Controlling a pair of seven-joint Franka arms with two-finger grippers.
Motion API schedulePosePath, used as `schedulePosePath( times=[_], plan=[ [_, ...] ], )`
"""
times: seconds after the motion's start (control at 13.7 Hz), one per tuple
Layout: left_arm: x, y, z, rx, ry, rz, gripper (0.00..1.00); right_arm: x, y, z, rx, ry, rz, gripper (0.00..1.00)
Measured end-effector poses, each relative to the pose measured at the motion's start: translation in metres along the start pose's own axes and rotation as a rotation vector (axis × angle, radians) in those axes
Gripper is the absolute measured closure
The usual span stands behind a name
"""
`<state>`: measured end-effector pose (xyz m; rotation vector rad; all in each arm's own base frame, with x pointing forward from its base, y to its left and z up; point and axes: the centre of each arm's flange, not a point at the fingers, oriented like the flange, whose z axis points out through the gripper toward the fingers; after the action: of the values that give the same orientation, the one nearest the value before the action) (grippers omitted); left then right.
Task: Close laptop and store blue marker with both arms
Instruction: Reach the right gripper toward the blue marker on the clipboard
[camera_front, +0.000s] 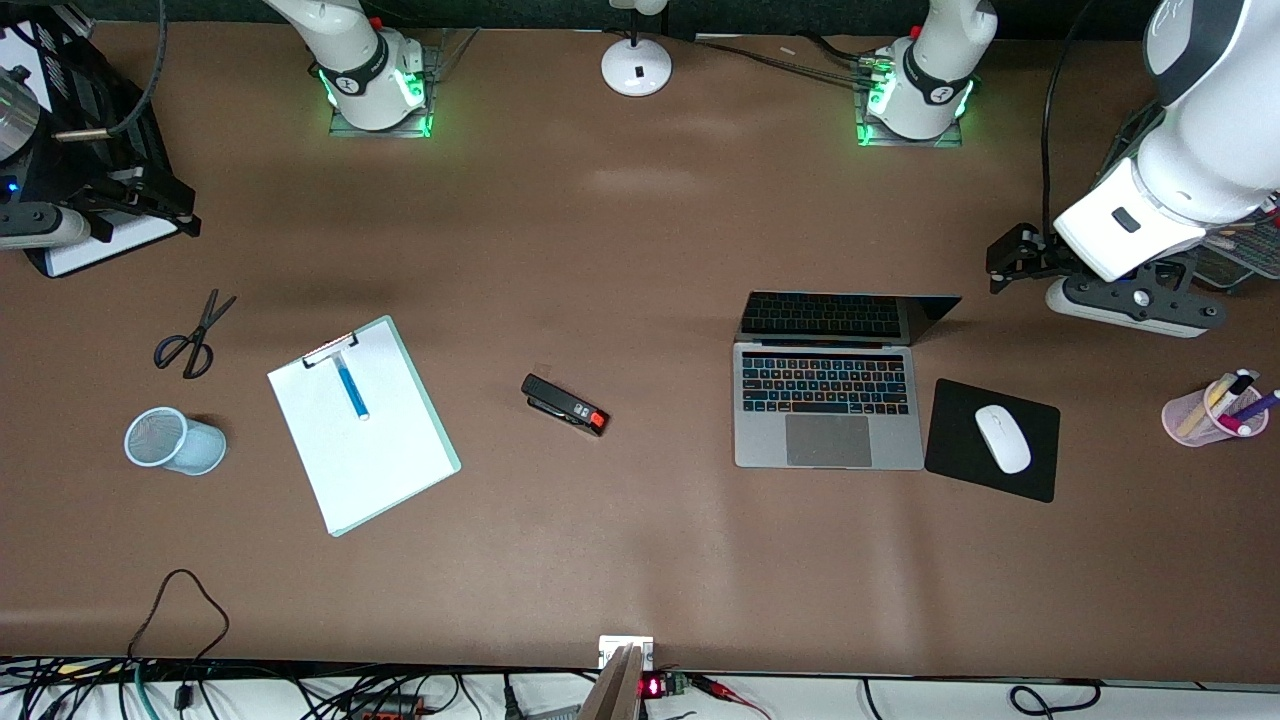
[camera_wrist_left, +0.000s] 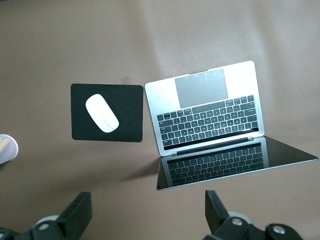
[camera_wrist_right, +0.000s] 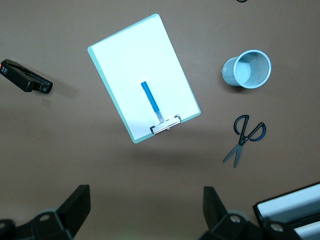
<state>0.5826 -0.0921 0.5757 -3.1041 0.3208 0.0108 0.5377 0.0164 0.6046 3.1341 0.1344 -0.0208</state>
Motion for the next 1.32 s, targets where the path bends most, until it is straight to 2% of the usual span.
schedulePosePath(
  times=[0.44, 0.66, 0.88, 0.95, 1.1, 1.17, 1.32],
  plan=[
    [0.000, -0.004, 0.000, 0.000, 0.000, -0.007, 0.00, 0.008, -0.001, 0.011, 0.010, -0.008, -0.002, 0.00],
    [0.000, -0.003, 0.000, 0.000, -0.002, -0.006, 0.00, 0.038, -0.001, 0.057, 0.012, -0.026, -0.010, 0.00],
    [-0.001, -0.002, 0.002, -0.001, -0.012, -0.003, 0.00, 0.067, -0.003, 0.119, 0.014, -0.022, -0.082, 0.00],
    [-0.001, -0.002, 0.005, -0.002, -0.027, -0.003, 0.07, 0.075, -0.003, 0.140, 0.014, -0.009, -0.129, 0.00],
    [-0.007, -0.002, 0.010, -0.005, -0.090, -0.003, 0.29, 0.084, -0.002, 0.178, 0.010, 0.021, -0.217, 0.00],
    [-0.010, -0.002, 0.012, -0.006, -0.122, -0.003, 0.41, 0.086, -0.002, 0.195, 0.010, 0.021, -0.249, 0.00],
    [-0.011, -0.002, 0.013, -0.008, -0.142, -0.003, 0.62, 0.091, -0.002, 0.221, 0.011, 0.017, -0.305, 0.00]
  ],
)
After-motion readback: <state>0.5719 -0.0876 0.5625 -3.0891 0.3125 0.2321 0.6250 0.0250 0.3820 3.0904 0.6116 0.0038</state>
